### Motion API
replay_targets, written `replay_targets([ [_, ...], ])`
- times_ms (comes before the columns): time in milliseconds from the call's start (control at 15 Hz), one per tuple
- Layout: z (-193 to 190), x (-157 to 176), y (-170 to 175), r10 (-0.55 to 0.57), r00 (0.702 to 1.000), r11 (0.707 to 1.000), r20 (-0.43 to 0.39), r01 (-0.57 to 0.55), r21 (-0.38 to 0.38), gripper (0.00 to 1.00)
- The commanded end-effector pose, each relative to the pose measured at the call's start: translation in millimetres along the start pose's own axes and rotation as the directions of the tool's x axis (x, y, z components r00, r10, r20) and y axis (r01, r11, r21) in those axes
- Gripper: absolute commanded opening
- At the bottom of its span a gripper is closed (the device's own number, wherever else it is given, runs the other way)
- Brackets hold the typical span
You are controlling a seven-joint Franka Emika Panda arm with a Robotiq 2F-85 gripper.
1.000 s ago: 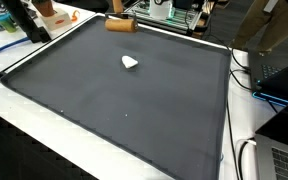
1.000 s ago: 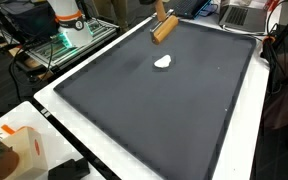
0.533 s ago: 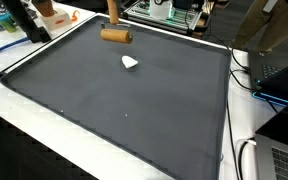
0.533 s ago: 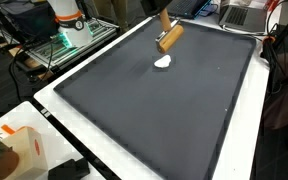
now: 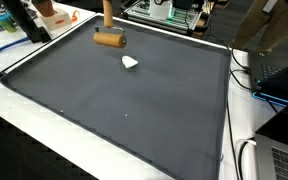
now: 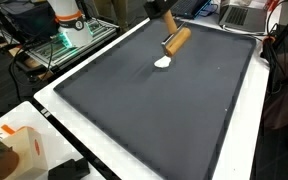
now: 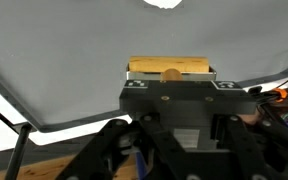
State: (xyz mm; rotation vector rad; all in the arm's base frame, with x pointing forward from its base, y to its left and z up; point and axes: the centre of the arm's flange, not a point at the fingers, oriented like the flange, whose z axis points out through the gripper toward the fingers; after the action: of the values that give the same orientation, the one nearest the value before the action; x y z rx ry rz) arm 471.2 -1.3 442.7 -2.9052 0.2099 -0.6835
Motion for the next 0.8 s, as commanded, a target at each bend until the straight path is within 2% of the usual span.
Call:
replay_targets([
  [0,-9.6,-21.8,-3.7,0.011,0.998,1.000,-0.055,-0.010,0.020,0.23],
  [67,-8.8,-23.9,-4.3,0.015,0.998,1.000,-0.058,-0.014,0.018,0.23],
  [133,-0.5,-9.3,-3.0,-0.006,1.000,1.000,-0.025,0.006,0.002,0.23],
  [200,0.2,-11.1,-3.3,-0.008,1.000,1.000,-0.023,0.008,0.001,0.48],
  [333,2.4,-11.2,-3.0,-0.008,1.000,1.000,-0.019,0.008,0.000,0.48],
  [400,3.3,-11.3,-2.9,-0.008,1.000,1.000,-0.017,0.008,0.000,0.23],
  [600,-12.2,-3.4,-6.5,-0.023,0.995,1.000,0.093,0.021,0.020,0.23],
  [733,-28.5,3.5,-15.2,-0.051,0.979,0.999,0.196,0.046,0.027,0.23],
])
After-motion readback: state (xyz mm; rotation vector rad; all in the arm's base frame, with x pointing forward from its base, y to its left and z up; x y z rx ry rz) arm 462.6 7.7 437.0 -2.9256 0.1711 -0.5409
